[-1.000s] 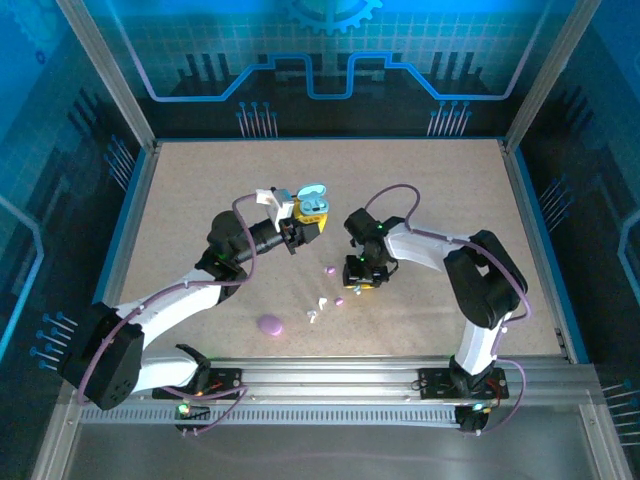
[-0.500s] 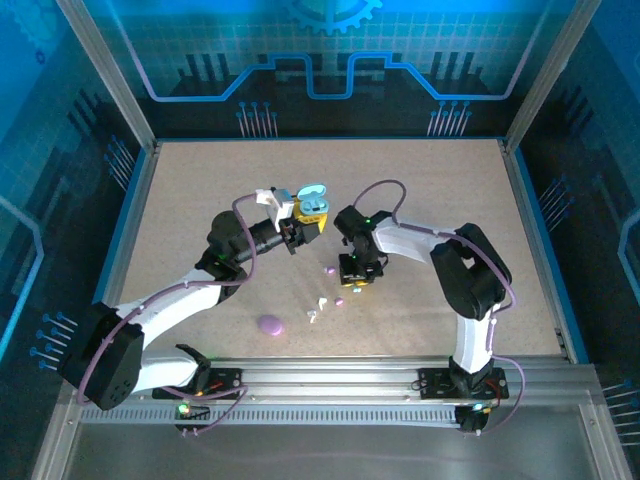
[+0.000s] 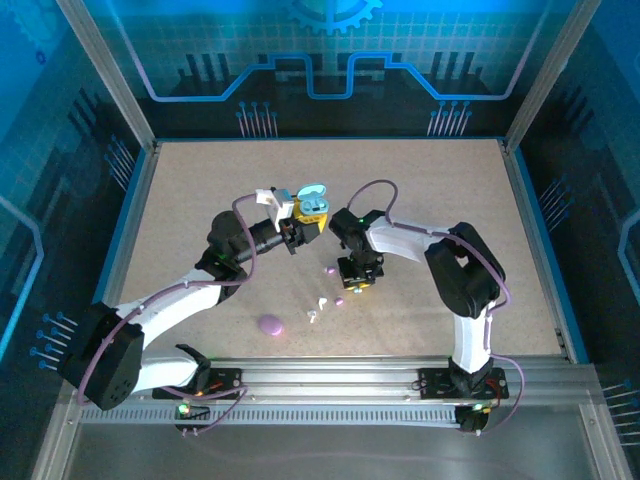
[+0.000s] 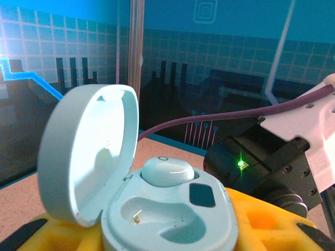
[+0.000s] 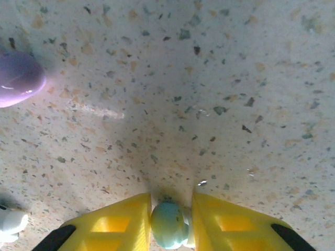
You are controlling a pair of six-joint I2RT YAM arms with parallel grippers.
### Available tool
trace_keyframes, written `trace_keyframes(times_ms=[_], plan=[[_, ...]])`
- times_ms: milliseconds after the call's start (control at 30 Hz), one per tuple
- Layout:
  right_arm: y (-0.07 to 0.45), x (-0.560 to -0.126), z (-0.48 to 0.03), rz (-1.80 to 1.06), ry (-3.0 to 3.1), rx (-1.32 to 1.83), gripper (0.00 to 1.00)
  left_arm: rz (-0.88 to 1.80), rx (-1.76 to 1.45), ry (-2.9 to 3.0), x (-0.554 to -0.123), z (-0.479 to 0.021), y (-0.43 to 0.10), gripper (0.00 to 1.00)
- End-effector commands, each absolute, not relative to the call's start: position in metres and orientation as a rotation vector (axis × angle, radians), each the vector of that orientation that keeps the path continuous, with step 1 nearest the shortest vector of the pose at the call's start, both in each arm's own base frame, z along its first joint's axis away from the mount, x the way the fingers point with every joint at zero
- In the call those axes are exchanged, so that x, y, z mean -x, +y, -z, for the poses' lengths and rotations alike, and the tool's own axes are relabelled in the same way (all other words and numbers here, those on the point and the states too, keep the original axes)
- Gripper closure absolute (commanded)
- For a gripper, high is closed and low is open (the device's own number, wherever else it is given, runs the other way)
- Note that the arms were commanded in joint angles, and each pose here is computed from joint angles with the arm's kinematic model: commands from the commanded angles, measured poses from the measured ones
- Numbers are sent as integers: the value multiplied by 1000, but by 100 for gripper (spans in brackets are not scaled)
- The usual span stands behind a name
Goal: Insert wireless bluetooth earbuds into charging case
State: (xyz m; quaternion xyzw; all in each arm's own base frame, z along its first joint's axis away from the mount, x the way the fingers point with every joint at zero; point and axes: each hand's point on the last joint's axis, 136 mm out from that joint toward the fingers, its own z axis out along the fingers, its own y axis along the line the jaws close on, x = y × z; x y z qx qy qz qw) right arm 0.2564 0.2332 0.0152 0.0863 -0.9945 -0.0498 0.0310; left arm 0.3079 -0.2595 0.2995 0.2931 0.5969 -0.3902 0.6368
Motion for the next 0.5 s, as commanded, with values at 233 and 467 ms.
trace_keyframes(times_ms=[233,467], plan=[[240,-249,-10,79,-3016,-374,75,870,-673,1327,-308,-308,-260,66],[235,-246,-14,51,-3008,-391,73,866,-671,1327,-307,-308,-259,66]])
